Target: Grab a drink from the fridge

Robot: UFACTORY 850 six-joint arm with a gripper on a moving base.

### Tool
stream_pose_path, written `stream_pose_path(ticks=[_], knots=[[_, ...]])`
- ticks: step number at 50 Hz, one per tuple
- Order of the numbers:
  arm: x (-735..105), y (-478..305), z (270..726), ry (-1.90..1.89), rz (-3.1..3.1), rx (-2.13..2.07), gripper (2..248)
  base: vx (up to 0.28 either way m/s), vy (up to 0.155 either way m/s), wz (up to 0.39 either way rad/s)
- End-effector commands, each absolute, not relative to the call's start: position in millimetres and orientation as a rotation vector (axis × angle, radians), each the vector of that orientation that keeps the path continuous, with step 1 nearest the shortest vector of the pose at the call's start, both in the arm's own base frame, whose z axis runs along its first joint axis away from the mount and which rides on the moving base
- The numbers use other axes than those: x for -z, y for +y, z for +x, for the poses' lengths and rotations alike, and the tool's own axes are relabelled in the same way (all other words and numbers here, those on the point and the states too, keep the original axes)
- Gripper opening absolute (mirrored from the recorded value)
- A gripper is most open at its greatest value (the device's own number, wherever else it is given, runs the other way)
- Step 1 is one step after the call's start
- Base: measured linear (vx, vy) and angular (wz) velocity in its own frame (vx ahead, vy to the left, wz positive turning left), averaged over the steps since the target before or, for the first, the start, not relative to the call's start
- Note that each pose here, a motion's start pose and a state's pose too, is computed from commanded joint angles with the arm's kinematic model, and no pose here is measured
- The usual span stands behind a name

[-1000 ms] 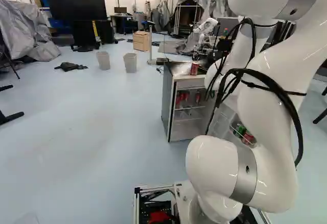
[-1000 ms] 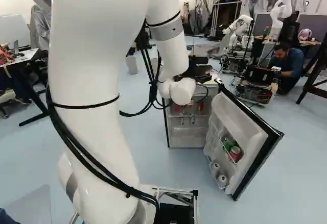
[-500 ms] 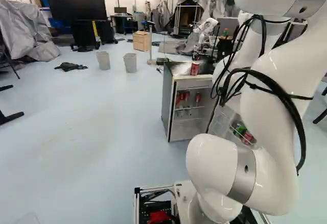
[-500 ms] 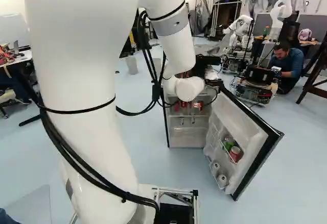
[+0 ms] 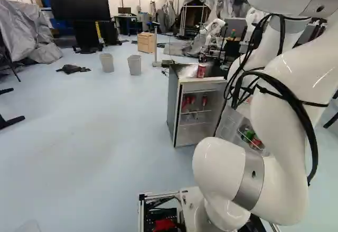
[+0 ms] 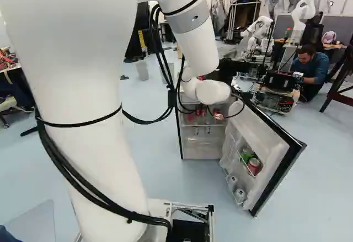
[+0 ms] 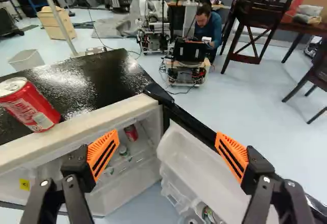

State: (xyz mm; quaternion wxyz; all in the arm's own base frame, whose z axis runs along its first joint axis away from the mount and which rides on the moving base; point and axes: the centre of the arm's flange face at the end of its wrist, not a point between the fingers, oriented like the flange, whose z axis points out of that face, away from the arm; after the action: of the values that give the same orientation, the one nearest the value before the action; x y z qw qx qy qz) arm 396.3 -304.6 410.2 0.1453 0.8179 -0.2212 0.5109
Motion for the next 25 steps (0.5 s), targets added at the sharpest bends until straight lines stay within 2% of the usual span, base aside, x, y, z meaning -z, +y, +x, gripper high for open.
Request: stream_pose_path(ticks=[25], knots=[[-422.2, -341.2, 378.7, -0.826, 2.382, -1.284, 247, 0.000, 0.000, 0.000]])
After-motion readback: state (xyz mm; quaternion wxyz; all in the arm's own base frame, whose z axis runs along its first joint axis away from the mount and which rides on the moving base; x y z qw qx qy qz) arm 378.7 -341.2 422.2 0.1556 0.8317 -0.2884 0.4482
